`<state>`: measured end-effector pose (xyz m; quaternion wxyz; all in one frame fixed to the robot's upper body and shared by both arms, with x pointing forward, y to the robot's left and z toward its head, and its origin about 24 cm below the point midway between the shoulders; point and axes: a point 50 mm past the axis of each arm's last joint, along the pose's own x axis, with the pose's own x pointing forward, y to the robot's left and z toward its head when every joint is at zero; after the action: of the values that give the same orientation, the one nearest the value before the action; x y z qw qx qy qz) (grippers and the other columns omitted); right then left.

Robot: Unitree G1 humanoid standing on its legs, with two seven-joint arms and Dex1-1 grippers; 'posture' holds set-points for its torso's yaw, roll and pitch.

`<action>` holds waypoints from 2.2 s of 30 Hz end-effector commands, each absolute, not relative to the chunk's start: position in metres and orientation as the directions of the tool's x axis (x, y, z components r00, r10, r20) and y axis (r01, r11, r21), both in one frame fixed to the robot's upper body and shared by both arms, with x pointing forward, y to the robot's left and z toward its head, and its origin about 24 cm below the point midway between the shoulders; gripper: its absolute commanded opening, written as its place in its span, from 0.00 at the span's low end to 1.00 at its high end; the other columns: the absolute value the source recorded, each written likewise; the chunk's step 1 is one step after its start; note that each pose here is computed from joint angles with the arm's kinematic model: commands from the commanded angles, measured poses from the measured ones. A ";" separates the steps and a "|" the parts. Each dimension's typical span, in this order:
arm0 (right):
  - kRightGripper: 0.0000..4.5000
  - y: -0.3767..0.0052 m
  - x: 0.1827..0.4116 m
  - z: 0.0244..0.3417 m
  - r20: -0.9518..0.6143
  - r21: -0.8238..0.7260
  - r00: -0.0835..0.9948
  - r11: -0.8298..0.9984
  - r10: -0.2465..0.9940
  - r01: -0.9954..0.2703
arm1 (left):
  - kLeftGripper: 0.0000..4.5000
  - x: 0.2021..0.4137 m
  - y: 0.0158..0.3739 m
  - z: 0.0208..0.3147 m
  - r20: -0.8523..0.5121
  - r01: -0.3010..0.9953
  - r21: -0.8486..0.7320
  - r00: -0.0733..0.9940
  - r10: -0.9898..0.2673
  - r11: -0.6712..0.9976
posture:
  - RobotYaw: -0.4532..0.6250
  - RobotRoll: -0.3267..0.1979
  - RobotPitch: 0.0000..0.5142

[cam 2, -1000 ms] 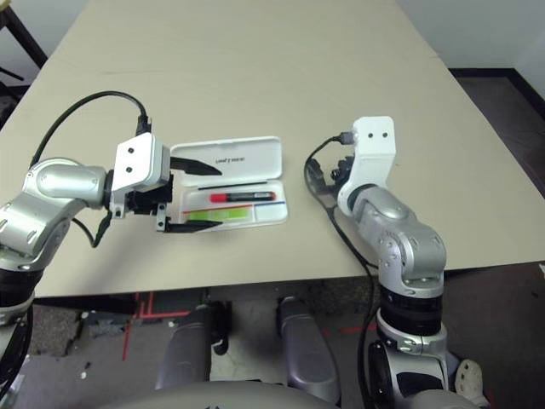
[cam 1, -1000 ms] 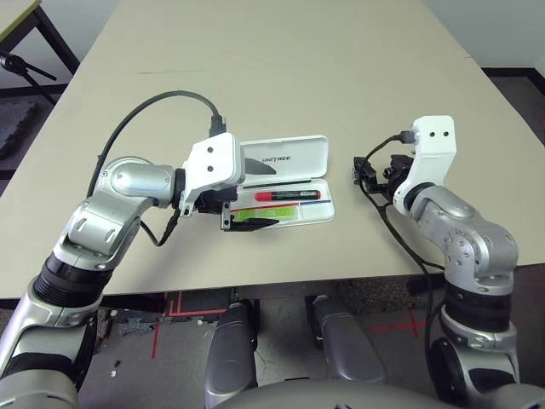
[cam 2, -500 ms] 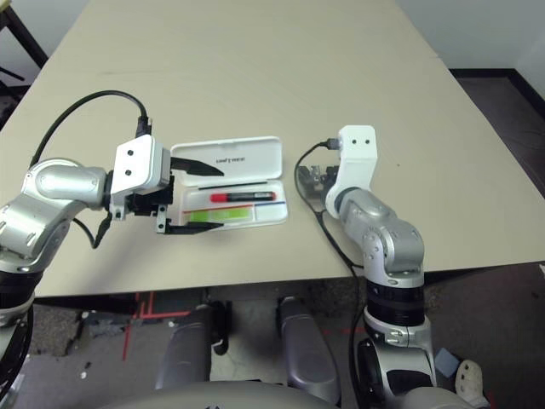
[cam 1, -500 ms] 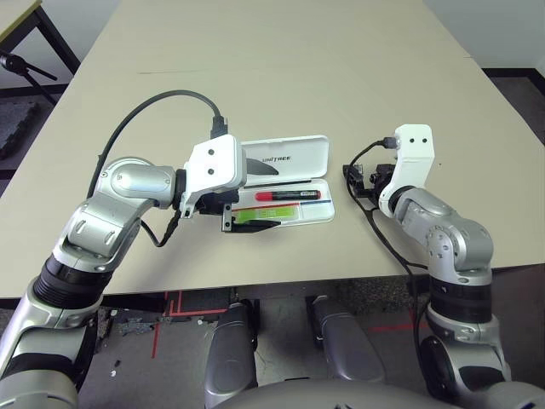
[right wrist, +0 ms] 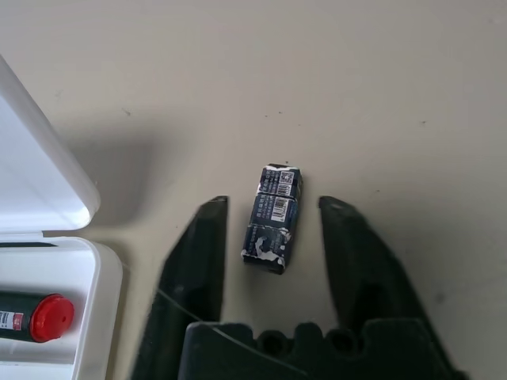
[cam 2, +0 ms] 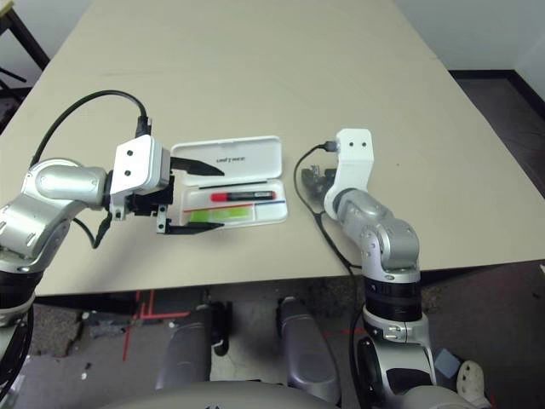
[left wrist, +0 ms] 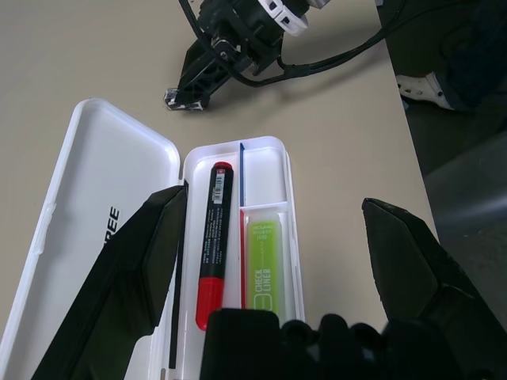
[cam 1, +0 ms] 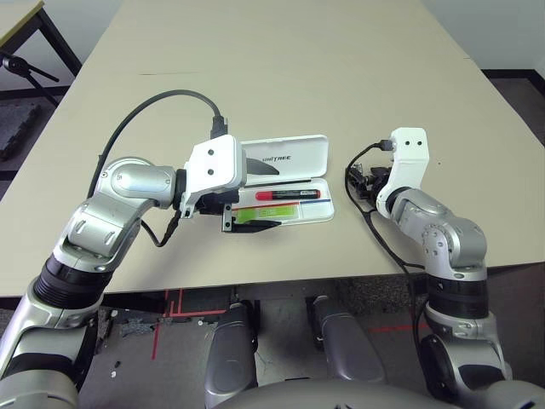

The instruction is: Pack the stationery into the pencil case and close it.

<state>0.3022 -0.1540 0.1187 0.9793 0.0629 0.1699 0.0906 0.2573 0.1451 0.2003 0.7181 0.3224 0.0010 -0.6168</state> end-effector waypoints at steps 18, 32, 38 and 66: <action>0.01 -0.166 0.303 0.127 -0.311 0.087 0.930 0.980 0.197 -0.178 | 1.00 0.251 0.144 0.200 -0.399 0.893 0.451 0.212 -0.892 0.011 | 0.22 0.62 0.35; 0.01 -0.199 0.303 0.156 -0.319 -0.057 0.902 0.944 0.291 -0.325 | 1.00 0.250 0.145 0.198 -0.402 0.896 0.444 0.218 -0.890 0.019 | 0.22 0.62 0.36; 0.29 -0.181 0.306 0.152 -0.264 0.017 0.928 0.963 0.265 -0.270 | 1.00 0.248 0.146 0.198 -0.405 0.897 0.441 0.220 -0.887 0.021 | 0.23 0.62 0.37; 0.99 -0.147 0.309 0.105 -0.396 0.228 0.892 0.964 0.219 -0.135 | 1.00 0.247 0.143 0.198 -0.409 0.899 0.437 0.216 -0.887 0.018 | 0.24 0.62 0.39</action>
<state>0.3112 -0.1486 0.1175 0.9742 0.0925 0.1843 0.0921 0.2502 0.1446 0.1979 0.7161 0.3154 0.0131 -0.6226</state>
